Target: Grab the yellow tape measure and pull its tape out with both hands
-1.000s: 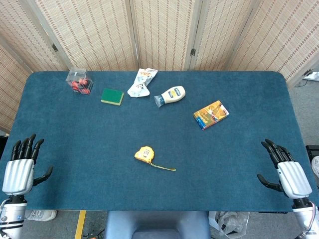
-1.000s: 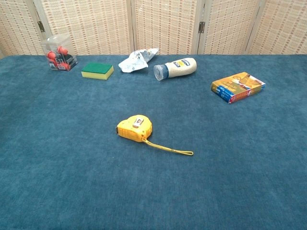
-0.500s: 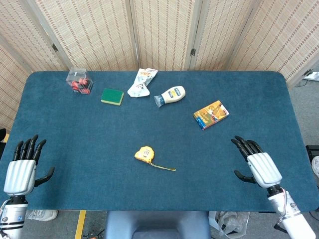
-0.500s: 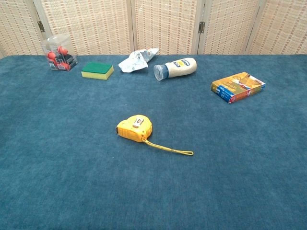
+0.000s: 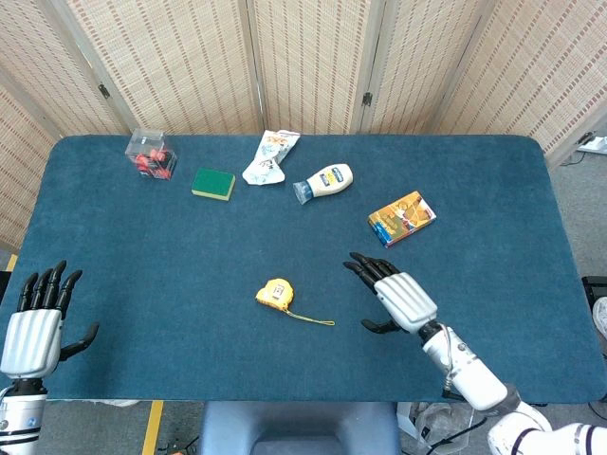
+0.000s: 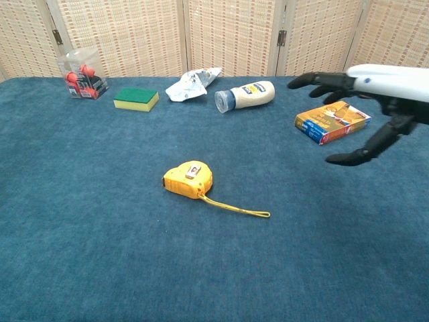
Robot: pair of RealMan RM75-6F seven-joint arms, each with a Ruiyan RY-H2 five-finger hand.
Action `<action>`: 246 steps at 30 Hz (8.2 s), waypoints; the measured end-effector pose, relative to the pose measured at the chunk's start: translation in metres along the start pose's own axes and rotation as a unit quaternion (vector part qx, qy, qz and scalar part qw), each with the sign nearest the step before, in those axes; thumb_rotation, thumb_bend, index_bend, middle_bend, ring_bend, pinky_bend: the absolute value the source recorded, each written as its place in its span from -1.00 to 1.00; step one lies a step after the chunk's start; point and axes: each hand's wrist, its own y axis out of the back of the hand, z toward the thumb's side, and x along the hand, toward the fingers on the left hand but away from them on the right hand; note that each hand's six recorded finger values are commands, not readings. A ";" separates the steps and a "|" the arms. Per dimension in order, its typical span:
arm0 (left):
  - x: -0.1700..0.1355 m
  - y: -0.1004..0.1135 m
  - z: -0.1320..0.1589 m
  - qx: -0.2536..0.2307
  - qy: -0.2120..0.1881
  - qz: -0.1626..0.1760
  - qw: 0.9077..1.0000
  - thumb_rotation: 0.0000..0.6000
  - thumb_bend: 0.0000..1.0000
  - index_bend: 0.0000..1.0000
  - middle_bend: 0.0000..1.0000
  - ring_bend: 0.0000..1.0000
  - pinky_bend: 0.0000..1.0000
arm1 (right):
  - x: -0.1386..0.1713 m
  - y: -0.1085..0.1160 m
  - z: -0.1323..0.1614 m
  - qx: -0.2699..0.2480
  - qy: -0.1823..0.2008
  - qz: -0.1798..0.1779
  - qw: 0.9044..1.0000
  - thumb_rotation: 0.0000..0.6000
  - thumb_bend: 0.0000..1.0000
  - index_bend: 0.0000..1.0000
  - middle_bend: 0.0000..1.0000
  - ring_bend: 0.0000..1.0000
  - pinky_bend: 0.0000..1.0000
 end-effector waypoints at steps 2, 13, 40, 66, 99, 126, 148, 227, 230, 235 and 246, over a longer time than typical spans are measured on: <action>-0.001 0.000 -0.001 0.001 0.001 -0.001 1.000 0.67 -0.32 -0.74 -0.97 -1.00 -1.00 | -0.015 -0.005 0.011 -0.001 0.011 0.010 1.000 1.00 -0.55 -1.00 -1.00 -0.86 -0.80; -0.004 -0.002 -0.010 -0.001 0.009 -0.005 1.000 0.67 -0.31 -0.74 -0.97 -1.00 -1.00 | -0.081 -0.034 0.052 0.025 0.026 0.036 0.999 1.00 -0.56 -1.00 -1.00 -0.90 -0.81; -0.005 -0.005 -0.022 0.001 0.017 -0.013 1.000 0.67 -0.31 -0.74 -0.97 -1.00 -1.00 | -0.177 -0.096 0.084 0.068 -0.013 0.043 0.997 1.00 -0.56 -1.00 -1.00 -0.94 -0.83; -0.006 -0.007 -0.023 0.000 0.017 -0.015 1.000 0.67 -0.32 -0.74 -0.97 -1.00 -1.00 | -0.175 -0.090 0.060 0.110 -0.048 0.069 0.990 1.00 -0.57 -0.73 -0.71 -0.72 -0.82; -0.006 -0.009 -0.026 -0.001 0.022 -0.016 1.000 0.67 -0.32 -0.74 -0.97 -1.00 -1.00 | -0.186 -0.094 0.074 0.129 -0.034 0.051 0.990 1.00 -0.57 -0.06 -0.26 -0.36 -0.78; 0.056 0.002 0.045 -0.084 -0.097 -0.033 0.991 0.65 -0.24 -0.86 -0.94 -0.96 -1.00 | -0.146 -0.004 0.036 0.061 -0.076 -0.018 0.995 1.00 -0.57 0.33 0.04 -0.11 -0.73; 0.109 -0.040 0.192 -0.222 -0.133 -0.112 0.959 0.66 -0.25 -1.00 -1.00 -1.00 -1.00 | -0.170 0.011 0.063 -0.037 -0.081 -0.013 0.996 1.00 -0.57 0.34 0.04 -0.09 -0.71; 0.138 -0.071 0.253 -0.230 -0.068 -0.129 0.962 0.68 -0.23 -1.00 -1.00 -1.00 -1.00 | -0.188 -0.007 0.069 -0.063 -0.065 0.005 0.996 1.00 -0.57 0.35 0.04 -0.08 -0.71; 0.138 -0.071 0.251 -0.231 -0.065 -0.129 0.962 0.69 -0.21 -1.00 -1.00 -1.00 -1.00 | -0.187 -0.007 0.070 -0.063 -0.063 0.006 0.996 1.00 -0.57 0.35 0.04 -0.08 -0.71; 0.140 -0.069 0.249 -0.231 -0.063 -0.126 0.963 0.69 -0.13 -1.00 -1.00 -1.00 -1.00 | -0.186 -0.007 0.070 -0.061 -0.062 0.006 0.996 1.00 -0.57 0.35 0.04 -0.07 -0.71; 0.143 -0.068 0.240 -0.224 -0.056 -0.123 0.965 0.68 0.00 -1.00 -1.00 -1.00 -1.00 | -0.186 -0.005 0.068 -0.059 -0.062 0.005 0.996 1.00 -0.57 0.35 0.04 -0.07 -0.71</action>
